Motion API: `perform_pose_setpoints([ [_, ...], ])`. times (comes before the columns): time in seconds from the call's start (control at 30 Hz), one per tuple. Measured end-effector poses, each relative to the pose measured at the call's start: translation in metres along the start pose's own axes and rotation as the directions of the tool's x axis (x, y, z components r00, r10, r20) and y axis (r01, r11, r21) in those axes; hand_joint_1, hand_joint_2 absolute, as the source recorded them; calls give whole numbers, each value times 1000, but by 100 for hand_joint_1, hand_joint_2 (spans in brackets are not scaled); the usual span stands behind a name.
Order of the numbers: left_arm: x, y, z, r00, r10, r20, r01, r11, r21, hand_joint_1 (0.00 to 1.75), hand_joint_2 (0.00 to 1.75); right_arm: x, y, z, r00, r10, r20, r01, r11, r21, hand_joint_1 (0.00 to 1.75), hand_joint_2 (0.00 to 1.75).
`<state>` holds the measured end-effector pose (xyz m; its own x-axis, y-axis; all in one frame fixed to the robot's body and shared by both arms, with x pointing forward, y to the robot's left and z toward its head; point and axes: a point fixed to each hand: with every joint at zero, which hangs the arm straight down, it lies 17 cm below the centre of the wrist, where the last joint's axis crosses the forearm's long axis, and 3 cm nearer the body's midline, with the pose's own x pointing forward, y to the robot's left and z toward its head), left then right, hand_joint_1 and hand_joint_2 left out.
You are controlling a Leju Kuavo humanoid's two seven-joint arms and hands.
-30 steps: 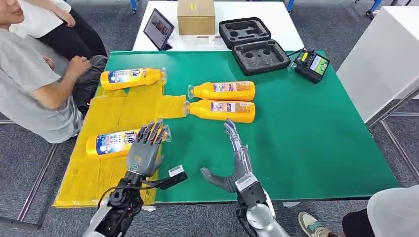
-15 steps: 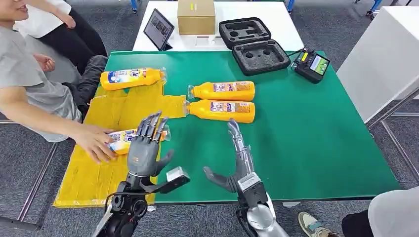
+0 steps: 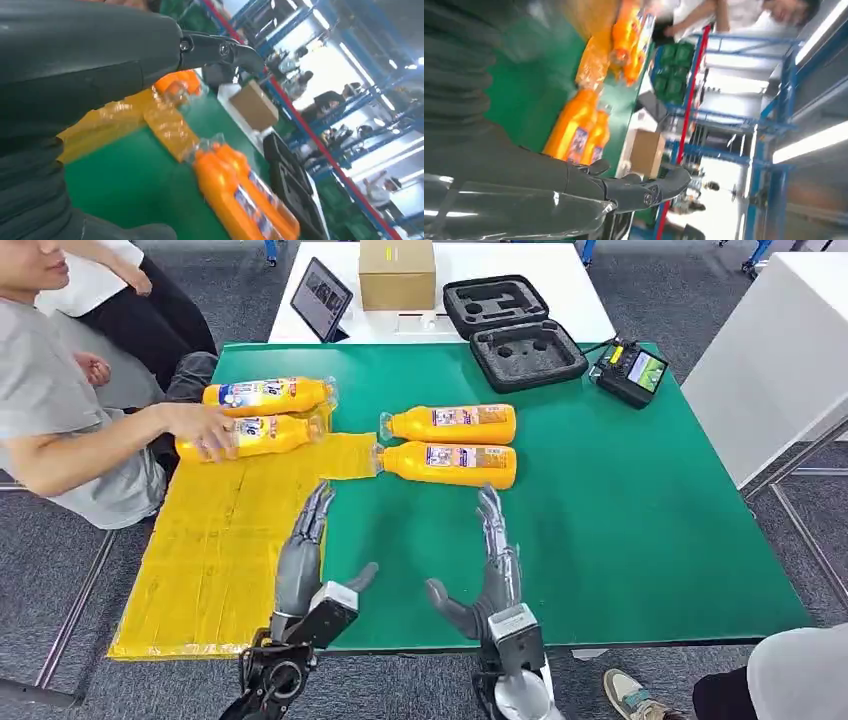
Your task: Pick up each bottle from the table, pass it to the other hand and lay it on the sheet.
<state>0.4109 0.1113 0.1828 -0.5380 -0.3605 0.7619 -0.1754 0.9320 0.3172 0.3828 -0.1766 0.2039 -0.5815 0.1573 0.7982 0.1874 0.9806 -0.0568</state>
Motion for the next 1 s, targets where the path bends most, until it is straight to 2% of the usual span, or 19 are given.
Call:
perform_pose_setpoints([
  [0.2, 2, -5, 3, 994, 106, -35, -106, 994, 8, 0, 175, -5, -13, 11, 993, 119, -21, -120, 989, -86, 0, 175],
  [0.33, 6, -11, 5, 990, 134, -34, -134, 991, -3, 0, 175, -5, -14, 13, 991, 129, -30, -132, 986, -103, 0, 175],
  [0.37, 7, -12, 5, 990, 136, -32, -136, 991, -6, 0, 0, -6, -15, 13, 991, 129, -34, -132, 986, -106, 0, 175],
  [0.53, 11, -17, 6, 982, 188, -34, -188, 982, -14, 0, 0, -11, -13, 15, 996, 68, -59, -73, 993, -91, 0, 175],
  [0.57, 12, -18, 6, 979, 200, -35, -200, 980, -16, 0, 175, -13, -12, 16, 996, 59, -62, -64, 995, -80, 0, 175],
  [0.77, 16, -16, 7, 970, 241, -19, -241, 971, 3, 0, 175, -19, -7, 23, 993, 106, -59, -108, 993, -37, 0, 175],
  [0.83, 16, -15, 8, 969, 247, -18, -247, 969, 6, 0, 175, -11, -1, 25, 979, 205, 5, -205, 979, 0, 0, 175],
  [0.93, 18, -20, 9, 967, 254, -17, -254, 967, 0, 0, 175, 3, 16, 28, 905, 392, 166, -409, 909, 80, 0, 175],
  [1.0, 18, -23, 11, 967, 255, -21, -255, 967, -5, 0, 175, 5, 19, 27, 856, 469, 217, -496, 864, 89, 0, 175],
])
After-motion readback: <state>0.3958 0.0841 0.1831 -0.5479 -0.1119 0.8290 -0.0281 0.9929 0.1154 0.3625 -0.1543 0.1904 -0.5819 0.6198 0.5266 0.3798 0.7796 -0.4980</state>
